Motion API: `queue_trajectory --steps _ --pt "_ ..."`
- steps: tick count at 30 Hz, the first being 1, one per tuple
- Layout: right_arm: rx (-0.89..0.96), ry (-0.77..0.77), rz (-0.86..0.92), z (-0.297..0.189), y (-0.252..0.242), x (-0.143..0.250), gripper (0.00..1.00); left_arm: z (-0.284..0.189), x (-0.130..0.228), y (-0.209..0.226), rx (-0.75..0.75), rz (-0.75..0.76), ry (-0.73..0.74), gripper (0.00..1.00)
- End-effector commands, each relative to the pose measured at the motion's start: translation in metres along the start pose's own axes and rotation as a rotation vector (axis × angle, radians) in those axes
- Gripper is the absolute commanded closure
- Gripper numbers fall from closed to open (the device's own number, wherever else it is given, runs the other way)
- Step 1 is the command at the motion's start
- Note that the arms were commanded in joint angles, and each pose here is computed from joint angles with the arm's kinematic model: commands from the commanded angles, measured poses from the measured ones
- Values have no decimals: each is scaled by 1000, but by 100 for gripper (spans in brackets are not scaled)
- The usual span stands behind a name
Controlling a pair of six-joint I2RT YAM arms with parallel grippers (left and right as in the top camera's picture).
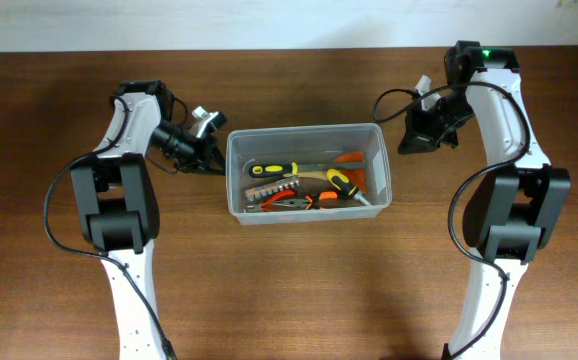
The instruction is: Pack container
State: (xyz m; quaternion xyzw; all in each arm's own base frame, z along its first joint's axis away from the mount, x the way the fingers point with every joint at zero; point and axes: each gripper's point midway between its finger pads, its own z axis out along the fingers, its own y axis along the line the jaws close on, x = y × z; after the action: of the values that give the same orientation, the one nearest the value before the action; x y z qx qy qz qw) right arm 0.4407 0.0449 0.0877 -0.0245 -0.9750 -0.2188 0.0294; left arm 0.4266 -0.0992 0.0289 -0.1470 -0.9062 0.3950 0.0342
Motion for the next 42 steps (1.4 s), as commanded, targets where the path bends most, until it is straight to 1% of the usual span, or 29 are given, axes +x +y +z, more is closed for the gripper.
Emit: queue_trajectory --steps 1,4,7,8,11,12,13,14,18,21,23,24,25,26,29,34,35,37,38,39,40,41,42 --pt "4 20 -20 8 -2 1 96 -14 -8 -1 -12 7 -31 96" --pt "5 -12 -26 3 -4 -6 96 -34 -15 -2 -51 22 -59 96" --pt "7 -67 -27 -17 -5 -14 96 -75 -25 -7 -96 34 -119 88" --pt "9 -99 -34 -29 -3 -18 96 -97 -28 -11 -124 41 -151 85" --pt "21 -225 -70 -74 6 -28 96 -152 -34 -21 -232 71 -245 81" --pt "39 -272 -85 -92 10 -30 96 -171 -36 -22 -290 30 -287 77" --pt "65 -322 -104 -112 15 -30 96 -193 -38 -28 -346 25 -341 75" --pt "103 -371 -118 -131 18 -29 96 -210 -39 -38 -374 54 -387 74" --pt "272 -589 -170 -219 36 -10 96 -274 -34 -91 -502 184 -557 66" --pt "295 -751 -218 -278 64 19 96 -311 -18 -127 -629 245 -643 63" --pt "305 -837 -242 -309 78 43 96 -330 -4 -155 -679 282 -697 64" --pt "312 -875 -251 -322 84 56 96 -338 3 -165 -711 292 -717 61" --pt "332 -913 -252 -336 87 71 96 -348 13 -175 -755 299 -740 42" --pt "350 -942 -250 -346 89 84 96 -356 21 -184 -794 303 -759 1" --pt "361 -1006 -262 -368 100 125 96 -377 48 -216 -872 316 -833 1" --pt "328 -1091 -308 -388 121 187 96 -394 86 -269 -894 347 -961 1" --pt "327 -1104 -312 -390 124 198 95 -396 94 -278 -901 361 -980 1" --pt "328 -1127 -320 -394 127 221 87 -399 105 -291 -912 381 -1007 1" --pt "327 -1140 -323 -396 129 232 81 -400 111 -298 -916 391 -1020 1" --pt "327 -1161 -329 -398 131 244 69 -401 116 -304 -922 401 -1034 1" --pt "327 -1178 -335 -401 133 251 60 -402 120 -308 -926 408 -1043 1" --pt "327 -1193 -339 -403 134 257 42 -402 123 -311 -928 412 -1049 1" --pt "327 -1210 -344 -405 136 265 1 -403 125 -313 -930 416 -1054 1"
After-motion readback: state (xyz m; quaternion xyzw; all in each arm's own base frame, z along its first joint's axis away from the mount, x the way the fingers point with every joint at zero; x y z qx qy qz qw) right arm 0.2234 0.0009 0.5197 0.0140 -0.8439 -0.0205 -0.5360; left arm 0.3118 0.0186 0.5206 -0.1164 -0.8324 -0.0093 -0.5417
